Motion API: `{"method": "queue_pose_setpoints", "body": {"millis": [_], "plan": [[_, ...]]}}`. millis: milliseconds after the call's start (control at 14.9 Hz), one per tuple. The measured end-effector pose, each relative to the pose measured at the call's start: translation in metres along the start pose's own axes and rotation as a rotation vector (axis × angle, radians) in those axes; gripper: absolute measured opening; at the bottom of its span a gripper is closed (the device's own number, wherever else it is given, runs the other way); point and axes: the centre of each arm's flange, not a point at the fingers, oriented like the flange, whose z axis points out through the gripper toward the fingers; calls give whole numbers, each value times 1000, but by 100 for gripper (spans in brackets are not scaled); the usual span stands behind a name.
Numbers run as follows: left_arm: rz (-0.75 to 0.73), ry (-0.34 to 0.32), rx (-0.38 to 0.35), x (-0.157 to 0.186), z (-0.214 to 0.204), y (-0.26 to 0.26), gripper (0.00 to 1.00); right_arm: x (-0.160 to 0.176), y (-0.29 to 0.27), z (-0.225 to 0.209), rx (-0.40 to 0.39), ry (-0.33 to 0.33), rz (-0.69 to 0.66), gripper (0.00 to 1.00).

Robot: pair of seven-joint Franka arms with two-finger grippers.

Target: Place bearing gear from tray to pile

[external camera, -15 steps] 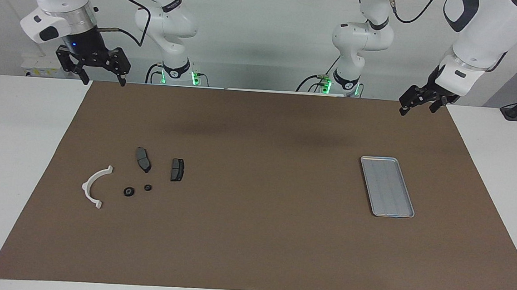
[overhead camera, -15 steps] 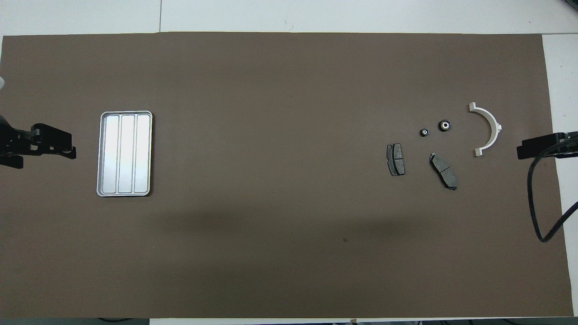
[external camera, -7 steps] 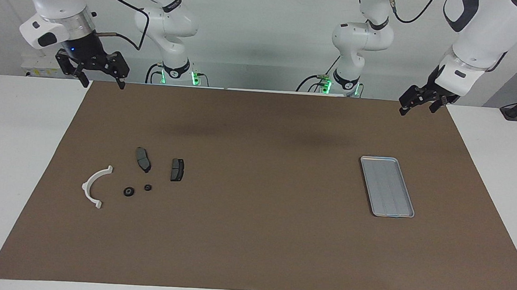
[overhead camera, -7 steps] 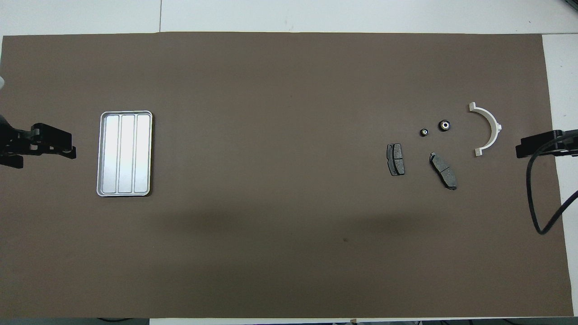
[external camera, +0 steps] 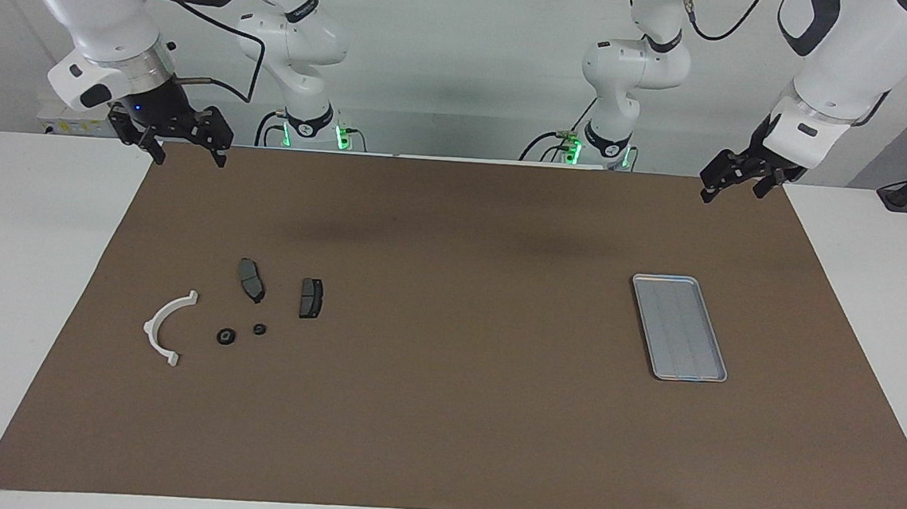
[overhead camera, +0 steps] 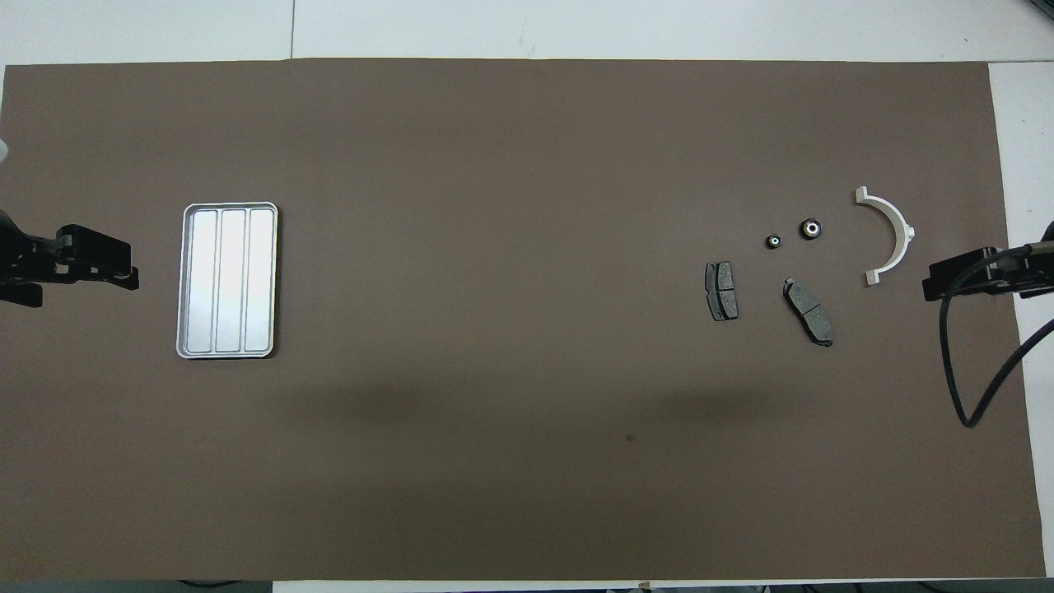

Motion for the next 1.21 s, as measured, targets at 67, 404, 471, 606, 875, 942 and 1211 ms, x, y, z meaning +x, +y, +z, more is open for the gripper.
{"method": "queue_pose_setpoints", "body": {"millis": [67,404,471,606,875,942,1211], "plan": [[0,0,0,0,0,0,100,-1,0,0,0,-4,0,100],[-9,2,-1,1,0,-5,100,-2,-3,1,0,-14,-5,100],[-13,2,-1,1,0,-7,100,-2,-2,1,0,-15,-4,100],[-15,3,-2,2,1,-9,100,-3,0,2,-7,-23,-2,100],[-2,17,-3,3,0,-3,100,-5,3,3,-20,-29,2,100],[4,16,-2,2,0,0,100,-5,3,3,-21,-28,3,100],[17,16,0,1,0,8,100,-5,4,2,-24,-28,2,100]]}}
